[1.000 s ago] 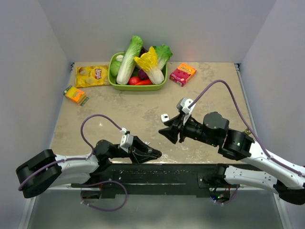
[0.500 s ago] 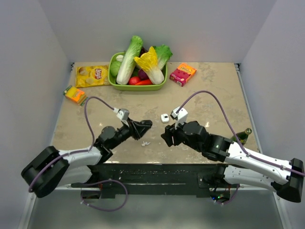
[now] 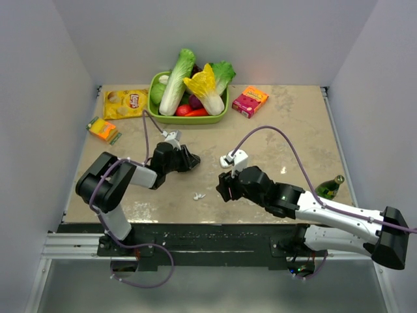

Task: Insert the wireless bluetooth earbuds into the charging case
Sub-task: Place the charging case at the center of the board, then pick up the charging case at the center of the board.

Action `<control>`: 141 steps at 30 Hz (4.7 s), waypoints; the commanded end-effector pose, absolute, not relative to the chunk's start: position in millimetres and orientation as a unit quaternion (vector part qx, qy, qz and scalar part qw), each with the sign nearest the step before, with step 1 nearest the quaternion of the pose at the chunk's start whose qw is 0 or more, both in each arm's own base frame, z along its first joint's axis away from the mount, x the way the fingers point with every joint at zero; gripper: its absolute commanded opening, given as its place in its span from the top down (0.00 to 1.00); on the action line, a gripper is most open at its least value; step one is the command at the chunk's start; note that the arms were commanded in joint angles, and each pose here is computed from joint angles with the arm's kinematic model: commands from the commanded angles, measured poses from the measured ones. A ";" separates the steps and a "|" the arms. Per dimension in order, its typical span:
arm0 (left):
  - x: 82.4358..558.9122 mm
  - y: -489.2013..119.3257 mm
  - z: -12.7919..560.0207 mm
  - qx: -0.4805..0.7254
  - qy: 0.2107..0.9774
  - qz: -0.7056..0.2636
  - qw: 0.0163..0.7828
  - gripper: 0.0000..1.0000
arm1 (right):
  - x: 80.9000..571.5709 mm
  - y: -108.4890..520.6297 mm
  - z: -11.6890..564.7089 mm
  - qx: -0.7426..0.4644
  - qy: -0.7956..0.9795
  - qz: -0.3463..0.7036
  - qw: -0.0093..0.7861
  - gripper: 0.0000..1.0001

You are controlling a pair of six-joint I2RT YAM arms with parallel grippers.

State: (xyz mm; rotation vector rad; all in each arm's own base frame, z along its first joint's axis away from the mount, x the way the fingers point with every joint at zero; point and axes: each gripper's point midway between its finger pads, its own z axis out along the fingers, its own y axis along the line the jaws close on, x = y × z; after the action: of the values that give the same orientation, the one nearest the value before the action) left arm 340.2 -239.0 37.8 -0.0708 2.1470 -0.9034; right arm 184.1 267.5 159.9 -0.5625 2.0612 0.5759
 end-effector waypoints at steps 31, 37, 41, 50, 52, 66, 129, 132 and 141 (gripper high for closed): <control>274.0 -129.1 119.1 -0.204 0.748 -0.337 0.534 0.00 | 267.6 232.1 136.3 -0.037 0.856 0.195 0.476 0.70; 256.0 -137.6 120.1 -0.156 0.744 -0.364 0.538 0.11 | 309.7 220.5 96.4 -0.009 0.877 0.151 0.456 1.00; 248.4 -142.3 104.1 -0.153 0.762 -0.369 0.511 0.15 | 330.3 215.8 64.6 0.002 0.897 0.119 0.426 1.00; 238.4 -144.2 90.5 -0.148 0.767 -0.377 0.497 0.16 | 349.4 222.9 40.9 -0.003 0.904 0.099 0.415 1.00; 238.0 -143.9 89.7 -0.146 0.769 -0.375 0.497 0.15 | 348.9 227.1 33.3 -0.010 0.908 0.103 0.405 1.00; 232.8 -143.7 74.4 -0.157 0.773 -0.380 0.483 0.15 | 334.7 268.5 14.3 -0.060 0.915 0.169 0.362 1.00; 247.0 -191.8 100.7 -0.035 0.822 -0.279 0.495 0.10 | 292.0 246.1 119.5 -0.046 0.861 0.214 0.458 0.76; 253.7 -198.0 89.6 -0.043 0.835 -0.267 0.480 0.16 | 284.9 246.6 114.5 -0.067 0.862 0.220 0.451 0.81; 255.9 -193.4 81.3 -0.078 0.833 -0.266 0.479 0.42 | 281.9 311.9 74.8 -0.139 0.859 0.316 0.377 1.00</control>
State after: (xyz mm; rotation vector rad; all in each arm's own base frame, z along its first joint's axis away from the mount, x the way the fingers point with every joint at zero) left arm 247.7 -196.6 67.3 -0.1306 2.1104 -0.6424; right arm 278.4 271.2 71.5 -0.2606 2.2362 0.6208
